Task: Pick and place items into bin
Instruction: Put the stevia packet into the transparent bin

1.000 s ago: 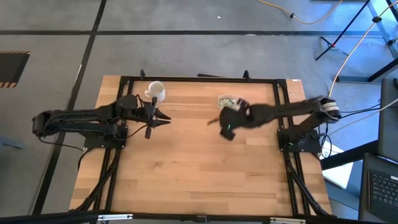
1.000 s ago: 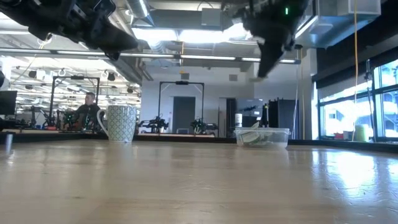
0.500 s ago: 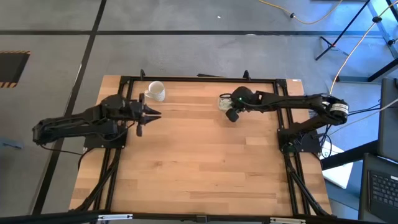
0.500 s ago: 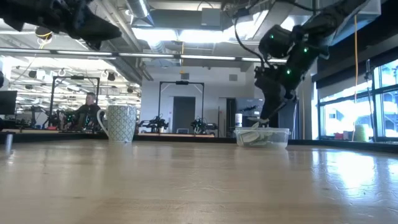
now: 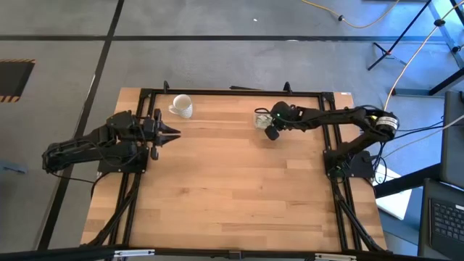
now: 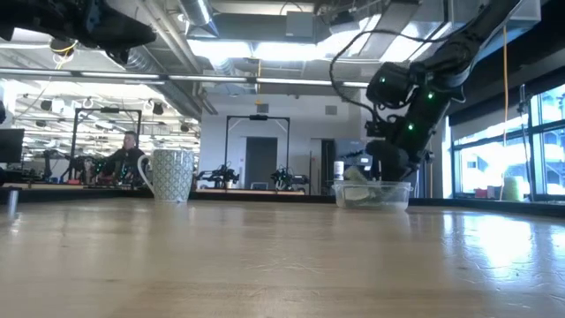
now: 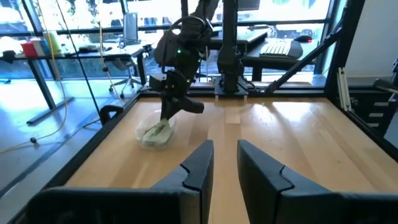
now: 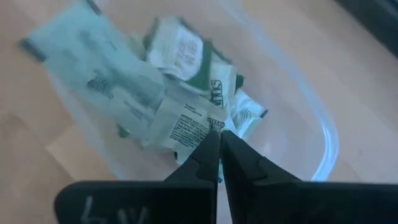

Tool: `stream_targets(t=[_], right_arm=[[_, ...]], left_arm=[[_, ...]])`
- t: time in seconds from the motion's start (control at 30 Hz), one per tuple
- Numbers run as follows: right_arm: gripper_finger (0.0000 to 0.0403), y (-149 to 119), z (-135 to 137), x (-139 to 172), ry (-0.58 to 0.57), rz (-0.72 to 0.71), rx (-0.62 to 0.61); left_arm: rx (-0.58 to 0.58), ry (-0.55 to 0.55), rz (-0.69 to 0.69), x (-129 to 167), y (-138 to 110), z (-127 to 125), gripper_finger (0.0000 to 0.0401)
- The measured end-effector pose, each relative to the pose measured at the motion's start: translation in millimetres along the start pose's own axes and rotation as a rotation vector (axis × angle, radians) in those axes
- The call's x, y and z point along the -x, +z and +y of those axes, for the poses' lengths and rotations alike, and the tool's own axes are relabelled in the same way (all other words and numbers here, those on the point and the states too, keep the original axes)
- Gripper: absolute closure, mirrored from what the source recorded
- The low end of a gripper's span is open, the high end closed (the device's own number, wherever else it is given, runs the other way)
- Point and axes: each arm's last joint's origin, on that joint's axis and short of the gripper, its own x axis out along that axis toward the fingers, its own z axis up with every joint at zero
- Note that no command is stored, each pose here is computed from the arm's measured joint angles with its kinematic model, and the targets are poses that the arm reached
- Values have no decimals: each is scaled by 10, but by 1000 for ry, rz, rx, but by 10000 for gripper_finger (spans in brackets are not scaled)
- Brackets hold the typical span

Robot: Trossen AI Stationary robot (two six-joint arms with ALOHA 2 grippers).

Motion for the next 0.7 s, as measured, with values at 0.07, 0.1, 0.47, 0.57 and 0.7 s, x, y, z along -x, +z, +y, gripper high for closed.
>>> stream_targets(t=[0.07, 0.1, 0.47, 0.57, 0.7], right_arm=[[390, -18, -12, -42, -8, 21, 13], [390, -21, -9, -57, -8, 22, 16], [375, 21, -10, -9, 0, -1, 53], [364, 64, -4, 7, 3, -14, 24], [338, 149, 6, 38, 8, -37, -4]], left_arm=[[2, 0, 12, -1, -11, 0, 336], [3, 0, 14, -1, -13, 0, 336], [4, -1, 19, -2, -18, -1, 336], [4, -1, 19, -2, -18, -1, 336], [4, -1, 19, -2, -19, 0, 336]])
